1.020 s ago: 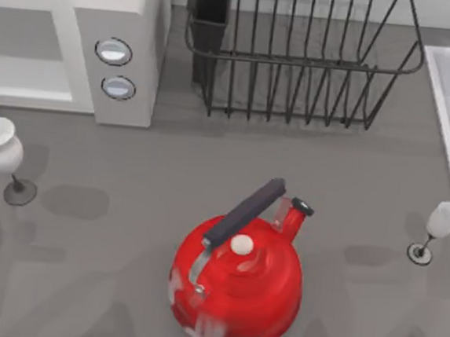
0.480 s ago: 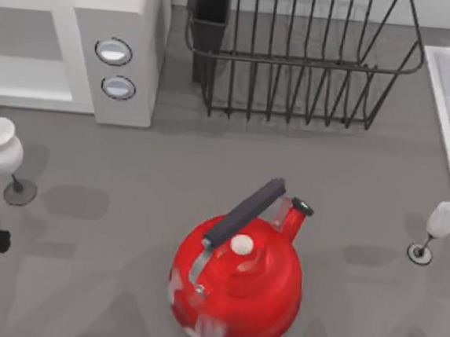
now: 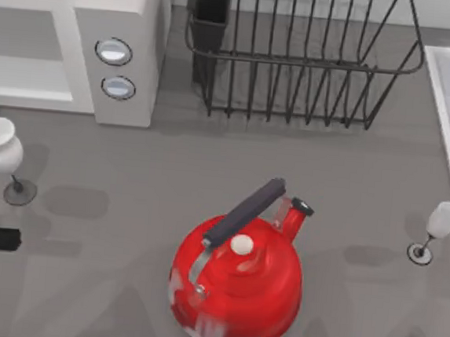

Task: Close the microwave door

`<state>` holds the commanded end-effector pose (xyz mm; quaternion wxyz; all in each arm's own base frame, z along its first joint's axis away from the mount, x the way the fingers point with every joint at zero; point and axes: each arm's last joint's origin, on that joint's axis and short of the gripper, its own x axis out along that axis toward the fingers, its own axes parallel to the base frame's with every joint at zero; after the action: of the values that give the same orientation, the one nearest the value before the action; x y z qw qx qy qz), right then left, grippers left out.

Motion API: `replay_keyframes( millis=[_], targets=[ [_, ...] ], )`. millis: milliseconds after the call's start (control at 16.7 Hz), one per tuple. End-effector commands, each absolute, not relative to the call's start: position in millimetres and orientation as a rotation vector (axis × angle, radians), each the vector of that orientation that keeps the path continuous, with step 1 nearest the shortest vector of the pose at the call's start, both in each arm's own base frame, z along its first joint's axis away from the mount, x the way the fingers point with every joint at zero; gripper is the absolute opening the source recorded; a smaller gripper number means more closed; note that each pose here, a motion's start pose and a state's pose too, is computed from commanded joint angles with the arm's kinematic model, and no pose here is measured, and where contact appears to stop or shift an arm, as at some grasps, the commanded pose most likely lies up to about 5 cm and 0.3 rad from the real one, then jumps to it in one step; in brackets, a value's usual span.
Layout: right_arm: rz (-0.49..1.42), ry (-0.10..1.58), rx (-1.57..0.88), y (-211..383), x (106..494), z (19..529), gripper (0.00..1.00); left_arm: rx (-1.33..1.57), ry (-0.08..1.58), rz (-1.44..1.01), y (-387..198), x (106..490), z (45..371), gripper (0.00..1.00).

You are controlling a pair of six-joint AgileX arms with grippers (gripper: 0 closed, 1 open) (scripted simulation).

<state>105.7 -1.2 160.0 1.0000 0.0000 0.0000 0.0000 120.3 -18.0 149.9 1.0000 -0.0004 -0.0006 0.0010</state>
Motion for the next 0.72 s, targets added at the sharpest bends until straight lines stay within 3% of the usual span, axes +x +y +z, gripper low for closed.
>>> replay_keyframes(
  millis=[720],
  targets=[
    [0.000,0.000,0.000,-1,106,160,1.00,-0.001,-0.001,0.002,-34,133,164,0.00]
  ],
)
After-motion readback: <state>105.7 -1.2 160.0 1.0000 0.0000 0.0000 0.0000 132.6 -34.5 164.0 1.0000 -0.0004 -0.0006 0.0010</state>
